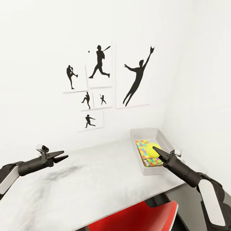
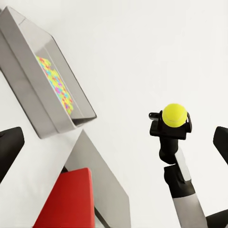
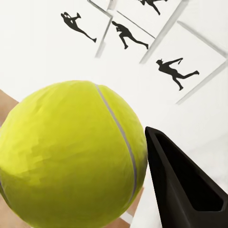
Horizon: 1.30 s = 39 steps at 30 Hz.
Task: Put all the toys in the child's room - the three board games (two on the bed and one on the table), the two jigsaw puzzles on the table, and the tennis ball on the table - inside the toy box on the table in the child's room.
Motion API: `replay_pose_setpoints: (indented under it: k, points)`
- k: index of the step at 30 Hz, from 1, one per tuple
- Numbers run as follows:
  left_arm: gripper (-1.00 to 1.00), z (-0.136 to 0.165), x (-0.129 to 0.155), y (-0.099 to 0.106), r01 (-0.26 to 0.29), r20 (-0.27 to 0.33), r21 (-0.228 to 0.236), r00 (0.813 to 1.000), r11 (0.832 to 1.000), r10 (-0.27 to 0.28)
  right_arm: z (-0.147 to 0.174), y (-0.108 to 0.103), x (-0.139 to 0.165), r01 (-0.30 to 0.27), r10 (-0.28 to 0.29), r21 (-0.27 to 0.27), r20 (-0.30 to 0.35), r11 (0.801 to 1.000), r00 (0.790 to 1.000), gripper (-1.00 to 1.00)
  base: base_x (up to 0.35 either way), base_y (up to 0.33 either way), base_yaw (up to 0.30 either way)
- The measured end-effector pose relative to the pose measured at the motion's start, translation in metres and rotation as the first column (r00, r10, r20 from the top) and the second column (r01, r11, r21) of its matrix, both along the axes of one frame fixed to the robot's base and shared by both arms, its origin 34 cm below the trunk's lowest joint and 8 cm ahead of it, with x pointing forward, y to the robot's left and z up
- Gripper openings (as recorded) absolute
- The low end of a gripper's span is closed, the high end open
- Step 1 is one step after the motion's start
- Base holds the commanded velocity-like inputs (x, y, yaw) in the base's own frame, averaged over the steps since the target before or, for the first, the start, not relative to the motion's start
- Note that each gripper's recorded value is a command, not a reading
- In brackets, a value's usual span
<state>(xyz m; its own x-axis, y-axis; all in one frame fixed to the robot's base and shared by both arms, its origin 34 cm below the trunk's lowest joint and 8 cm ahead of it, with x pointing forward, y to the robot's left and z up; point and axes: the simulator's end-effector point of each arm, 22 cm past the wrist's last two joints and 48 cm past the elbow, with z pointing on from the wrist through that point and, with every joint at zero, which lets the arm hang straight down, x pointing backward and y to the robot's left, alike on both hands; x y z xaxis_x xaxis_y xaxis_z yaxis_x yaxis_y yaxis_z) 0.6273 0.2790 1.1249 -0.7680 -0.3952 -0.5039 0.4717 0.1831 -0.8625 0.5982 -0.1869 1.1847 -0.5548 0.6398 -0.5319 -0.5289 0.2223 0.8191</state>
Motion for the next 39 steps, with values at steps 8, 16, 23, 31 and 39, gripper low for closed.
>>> replay_pose_setpoints:
  k: [8,16,23,31,39]
  points:
    - [1.00,0.000,0.000,0.000,0.000,-0.001,0.000,1.000,1.000,0.000,-0.001,0.000,0.000,0.000,0.000,-0.001,-0.002,1.000,1.000,-1.00,0.053,-0.046,0.000]
    - [1.00,0.000,0.000,0.000,0.001,0.000,0.000,1.000,1.000,-0.001,-0.003,-0.004,0.003,0.017,-0.017,-0.009,-0.010,1.000,1.000,-1.00,0.001,-0.001,0.000]
    - [1.00,-0.001,0.000,0.000,0.000,0.000,0.001,1.000,1.000,0.000,0.000,-0.050,0.057,0.130,-0.155,-0.242,-0.089,0.962,0.984,-1.00,0.000,0.000,0.000]
    - [1.00,-0.001,0.000,0.000,-0.001,0.000,0.002,1.000,1.000,0.001,-0.016,-0.083,0.150,0.212,-0.336,-0.445,-0.223,0.870,0.915,-1.00,0.000,0.000,0.000]
    - [1.00,0.000,0.000,0.000,-0.001,0.001,0.001,1.000,1.000,0.001,-0.102,-0.120,0.178,0.111,-0.537,-0.732,-0.380,0.673,0.753,-1.00,0.000,0.000,0.000]
